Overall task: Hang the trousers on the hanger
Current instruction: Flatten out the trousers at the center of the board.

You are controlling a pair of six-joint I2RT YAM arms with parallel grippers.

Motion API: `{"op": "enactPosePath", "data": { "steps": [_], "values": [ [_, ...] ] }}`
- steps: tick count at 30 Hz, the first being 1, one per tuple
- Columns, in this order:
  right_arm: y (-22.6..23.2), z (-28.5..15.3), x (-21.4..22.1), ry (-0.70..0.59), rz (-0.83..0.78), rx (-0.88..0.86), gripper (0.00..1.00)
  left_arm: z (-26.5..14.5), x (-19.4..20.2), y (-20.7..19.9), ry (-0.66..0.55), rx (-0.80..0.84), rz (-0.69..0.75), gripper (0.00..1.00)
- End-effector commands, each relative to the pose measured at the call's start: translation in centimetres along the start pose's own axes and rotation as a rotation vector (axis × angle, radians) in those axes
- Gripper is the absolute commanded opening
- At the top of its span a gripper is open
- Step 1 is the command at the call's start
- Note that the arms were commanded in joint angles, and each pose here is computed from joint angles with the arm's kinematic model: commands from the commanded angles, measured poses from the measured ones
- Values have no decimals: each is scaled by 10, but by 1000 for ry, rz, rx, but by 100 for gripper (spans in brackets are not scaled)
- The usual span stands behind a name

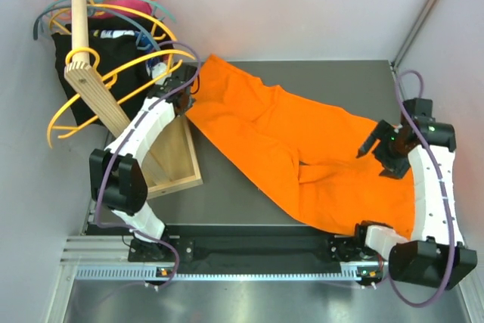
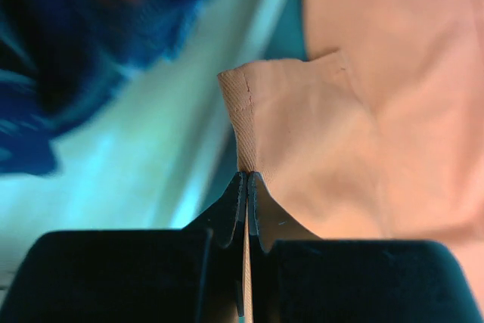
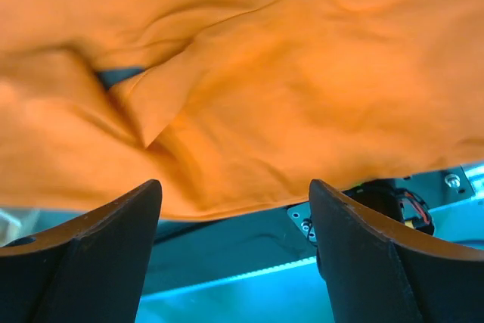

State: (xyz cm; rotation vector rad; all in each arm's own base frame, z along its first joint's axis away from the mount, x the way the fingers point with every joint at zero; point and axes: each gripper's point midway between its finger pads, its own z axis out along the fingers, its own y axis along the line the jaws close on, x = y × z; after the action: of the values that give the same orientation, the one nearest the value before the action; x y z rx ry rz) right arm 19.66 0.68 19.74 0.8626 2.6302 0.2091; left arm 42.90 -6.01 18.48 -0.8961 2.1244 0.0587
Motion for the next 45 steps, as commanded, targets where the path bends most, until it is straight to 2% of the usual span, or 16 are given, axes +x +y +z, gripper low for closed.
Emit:
{"op": "enactPosePath", "data": {
  "steps": [1,7,12,15,20,23,24,25,28,30,33,35,37,40,42,45],
  "values": [
    [-47,-15,17,21,139,141,78,-1,-43,42,-148,-143,29,0],
    [-112,-11,25,-22,355,402,69,17,-38,61,-83,-190,-19,0],
    [-132,-16,20,-17,500,485,57,24,-33,60,-67,-193,-3,0],
    [-142,-6,32,56,577,520,49,25,-31,62,-59,-200,3,0],
    [-177,-4,51,77,620,713,47,25,-29,64,-64,-190,-8,0],
    [-185,4,59,26,693,748,56,26,-28,61,-52,-190,-8,0],
    [-187,7,62,9,710,751,62,28,-27,61,-47,-197,-6,0],
    [-188,12,69,21,732,751,63,29,-27,60,-47,-197,-10,0],
    [-188,21,60,-88,815,717,60,30,-26,59,-40,-207,-9,0],
    [-187,32,46,-150,852,664,70,34,-23,59,-23,-213,-9,0],
    [-192,33,35,-193,835,660,76,35,-20,57,-9,-204,-13,0],
    [-201,24,30,-258,872,701,93,34,-19,58,-11,-200,-20,0],
    [-204,19,22,-370,953,660,99,35,-19,60,-15,-209,-13,0],
    [-201,28,5,-543,992,535,100,37,-13,66,-1,-219,-7,0],
    [-205,28,8,-602,982,542,96,37,-9,67,10,-214,-7,0],
    [-216,29,26,-589,1007,624,85,35,-7,67,15,-200,-13,0]
  ]
}}
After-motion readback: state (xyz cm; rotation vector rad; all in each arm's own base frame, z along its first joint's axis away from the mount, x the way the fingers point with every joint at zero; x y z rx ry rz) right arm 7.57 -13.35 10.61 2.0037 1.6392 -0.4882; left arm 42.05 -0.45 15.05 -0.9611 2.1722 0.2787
